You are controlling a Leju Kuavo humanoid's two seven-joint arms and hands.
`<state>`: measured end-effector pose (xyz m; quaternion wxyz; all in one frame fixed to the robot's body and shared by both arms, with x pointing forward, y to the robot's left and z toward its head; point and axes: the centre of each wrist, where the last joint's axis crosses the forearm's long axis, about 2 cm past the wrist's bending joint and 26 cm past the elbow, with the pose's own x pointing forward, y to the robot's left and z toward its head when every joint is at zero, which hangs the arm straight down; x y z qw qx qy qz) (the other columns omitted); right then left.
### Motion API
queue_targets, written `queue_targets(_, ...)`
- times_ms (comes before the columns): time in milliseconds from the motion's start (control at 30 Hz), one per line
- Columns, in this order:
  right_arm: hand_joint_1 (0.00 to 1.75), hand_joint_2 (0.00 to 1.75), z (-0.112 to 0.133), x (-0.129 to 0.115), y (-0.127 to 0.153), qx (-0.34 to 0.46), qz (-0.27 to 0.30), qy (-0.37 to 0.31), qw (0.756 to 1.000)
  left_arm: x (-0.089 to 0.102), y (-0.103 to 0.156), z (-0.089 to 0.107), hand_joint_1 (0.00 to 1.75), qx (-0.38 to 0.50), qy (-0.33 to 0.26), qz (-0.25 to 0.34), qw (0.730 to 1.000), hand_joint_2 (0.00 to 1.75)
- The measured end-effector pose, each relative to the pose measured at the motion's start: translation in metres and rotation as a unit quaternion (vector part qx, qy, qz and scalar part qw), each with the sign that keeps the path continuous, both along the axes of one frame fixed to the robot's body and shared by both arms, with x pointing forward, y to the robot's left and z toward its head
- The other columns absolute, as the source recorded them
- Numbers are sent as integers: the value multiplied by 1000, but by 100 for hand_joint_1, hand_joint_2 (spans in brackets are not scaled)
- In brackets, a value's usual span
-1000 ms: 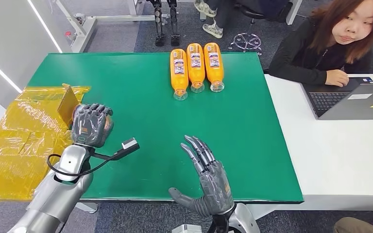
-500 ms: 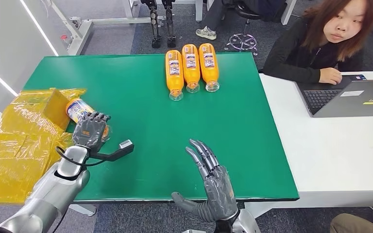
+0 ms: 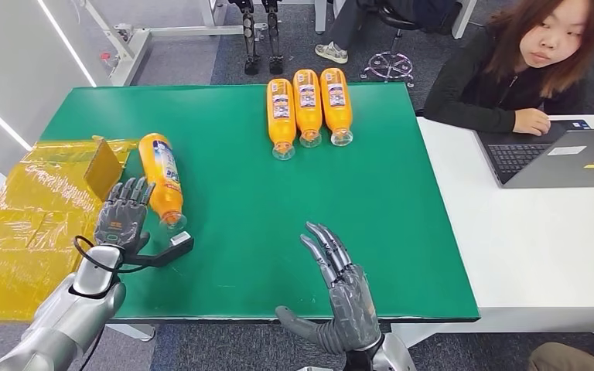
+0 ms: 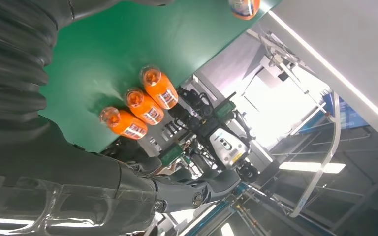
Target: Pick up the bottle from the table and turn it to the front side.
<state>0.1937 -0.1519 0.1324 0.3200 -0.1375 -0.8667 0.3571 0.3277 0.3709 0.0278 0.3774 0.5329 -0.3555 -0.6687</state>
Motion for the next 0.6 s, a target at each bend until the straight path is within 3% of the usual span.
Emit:
queue_targets(333,0,175,-2,-5,-2,-4,-24,-4,1000,18,-30,24,0,-70,-63,-57,994,175)
queue_targets(600,0,175,-7,-11,-7,6,-38,-3,999,7,-57,55,0,-184,-125,-106,969,175)
